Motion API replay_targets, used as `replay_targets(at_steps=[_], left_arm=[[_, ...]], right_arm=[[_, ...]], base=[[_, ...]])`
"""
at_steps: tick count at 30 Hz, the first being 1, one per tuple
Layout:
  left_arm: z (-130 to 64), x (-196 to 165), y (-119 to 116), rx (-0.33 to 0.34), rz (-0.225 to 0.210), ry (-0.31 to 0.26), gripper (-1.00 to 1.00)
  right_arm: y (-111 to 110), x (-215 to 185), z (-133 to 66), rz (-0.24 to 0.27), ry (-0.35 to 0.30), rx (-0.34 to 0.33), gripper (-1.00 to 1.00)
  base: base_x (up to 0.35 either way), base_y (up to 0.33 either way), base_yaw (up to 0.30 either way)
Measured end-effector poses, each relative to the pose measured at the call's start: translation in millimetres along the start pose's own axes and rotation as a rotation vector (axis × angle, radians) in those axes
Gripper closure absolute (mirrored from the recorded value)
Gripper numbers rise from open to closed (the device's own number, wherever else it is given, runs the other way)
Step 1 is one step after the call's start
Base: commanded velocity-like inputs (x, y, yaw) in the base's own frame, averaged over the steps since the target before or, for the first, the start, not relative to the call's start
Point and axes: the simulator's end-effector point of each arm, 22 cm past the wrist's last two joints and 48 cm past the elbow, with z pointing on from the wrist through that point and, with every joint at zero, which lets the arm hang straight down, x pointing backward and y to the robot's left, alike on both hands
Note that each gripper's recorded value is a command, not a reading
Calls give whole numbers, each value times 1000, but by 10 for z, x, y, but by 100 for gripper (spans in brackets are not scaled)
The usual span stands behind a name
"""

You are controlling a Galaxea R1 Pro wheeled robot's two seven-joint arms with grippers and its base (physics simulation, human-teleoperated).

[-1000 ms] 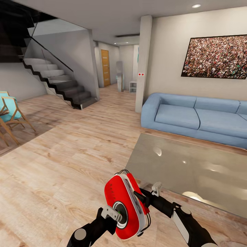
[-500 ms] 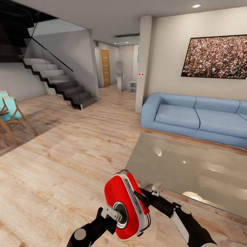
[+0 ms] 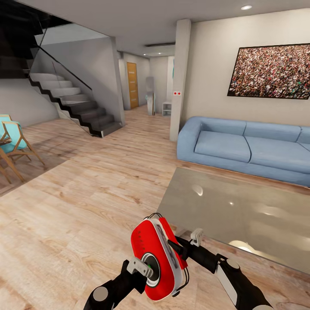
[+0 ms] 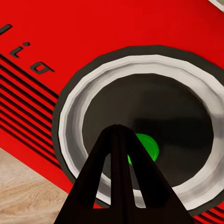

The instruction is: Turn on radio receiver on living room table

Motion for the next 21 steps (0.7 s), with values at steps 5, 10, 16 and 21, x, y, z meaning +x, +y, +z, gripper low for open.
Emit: replay_targets(at_steps=[5, 10, 16, 21], left_arm=[[0, -8, 2, 0, 1, -2, 100], [0, -6, 1, 0, 1, -1, 100], [-1, -6, 1, 0, 0, -1, 100], [-1, -6, 1, 0, 0, -1, 100]], right_arm=[[-2, -1, -2, -1, 0, 0, 100], [-7, -4, -1, 0, -2, 3, 100], [-14, -1, 0, 0, -1, 6, 100], [-26, -2, -1, 1, -1, 11, 100]], base=[[0, 0, 0], [0, 0, 0], [0, 0, 0], [0, 0, 0]])
